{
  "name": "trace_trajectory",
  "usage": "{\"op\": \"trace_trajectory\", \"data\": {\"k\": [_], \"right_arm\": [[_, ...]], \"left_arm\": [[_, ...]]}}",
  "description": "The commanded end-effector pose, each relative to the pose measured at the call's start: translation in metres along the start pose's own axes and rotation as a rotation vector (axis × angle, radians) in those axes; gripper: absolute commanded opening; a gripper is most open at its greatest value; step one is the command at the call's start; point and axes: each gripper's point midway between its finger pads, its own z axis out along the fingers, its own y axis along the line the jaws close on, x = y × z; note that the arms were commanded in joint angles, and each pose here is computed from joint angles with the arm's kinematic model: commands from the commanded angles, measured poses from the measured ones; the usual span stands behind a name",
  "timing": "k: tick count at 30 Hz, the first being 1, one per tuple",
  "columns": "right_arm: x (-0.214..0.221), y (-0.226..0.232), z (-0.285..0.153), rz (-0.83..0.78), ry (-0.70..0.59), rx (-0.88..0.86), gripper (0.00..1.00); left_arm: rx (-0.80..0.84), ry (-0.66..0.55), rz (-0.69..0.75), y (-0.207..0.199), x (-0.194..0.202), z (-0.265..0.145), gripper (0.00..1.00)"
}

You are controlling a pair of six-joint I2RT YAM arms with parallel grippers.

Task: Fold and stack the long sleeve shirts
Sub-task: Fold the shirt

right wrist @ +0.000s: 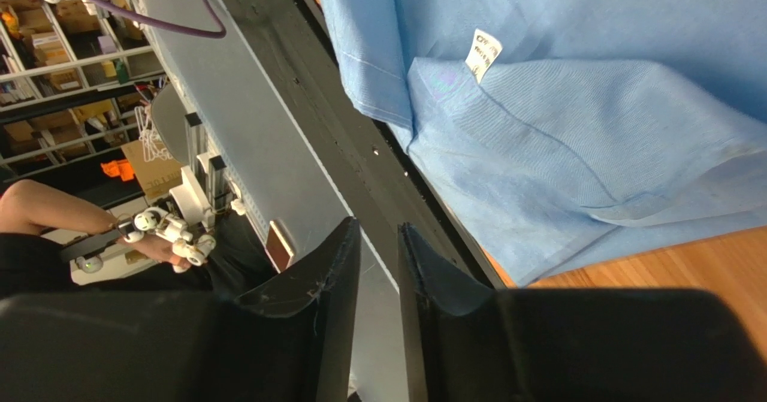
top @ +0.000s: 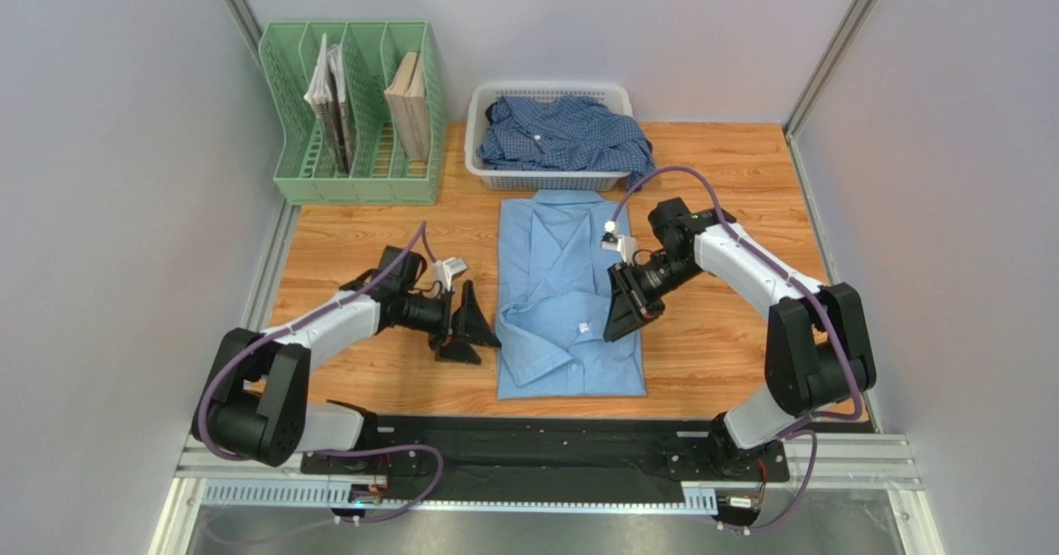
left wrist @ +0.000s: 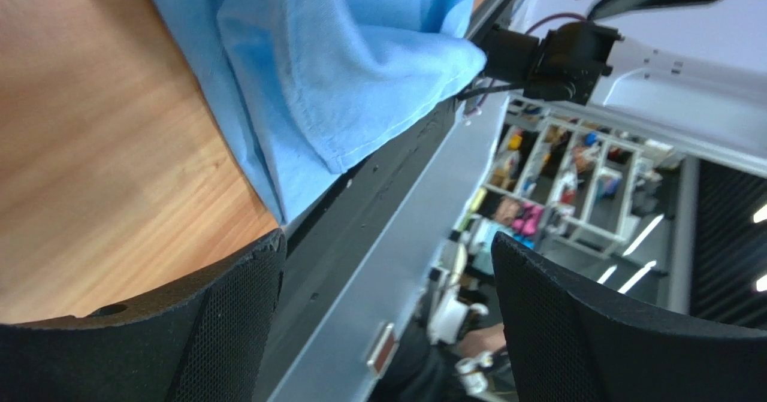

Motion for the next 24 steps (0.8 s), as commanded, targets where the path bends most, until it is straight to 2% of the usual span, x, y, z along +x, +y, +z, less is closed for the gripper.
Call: {"op": "trace_trajectory", "data": {"k": [1, 6, 11, 19, 21, 24], "right_arm": [[-0.01, 0.017, -0.002, -0.054, -0.08, -0.072, 0.19], [-0.012, 0.005, 0.006, 0.003, -0.067, -0.051, 0.0], [-0.012, -0.01, 0.017, 0.095, -0.037, -0.039, 0.0], [-0.011, -0.017, 0.02, 0.112, -0.026, -0.016, 0.0], [-0.011, -0.018, 0.02, 0.118, -0.029, -0.008, 0.0], [-0.011, -0.018, 0.019, 0.113, -0.035, 0.0, 0.0]], "left_arm": [[-0.033, -0.053, -0.186, 0.007, 0.009, 0.014, 0.91], [0.013, -0.098, -0.041, -0.006, 0.005, 0.035, 0.93], [0.053, -0.132, 0.052, -0.022, -0.006, 0.051, 0.94], [-0.057, -0.17, 0.004, 0.004, -0.018, 0.063, 0.95], [-0.045, -0.175, 0.013, 0.001, -0.02, 0.066, 0.94], [0.038, -0.169, 0.049, -0.023, -0.023, 0.068, 0.91]]}}
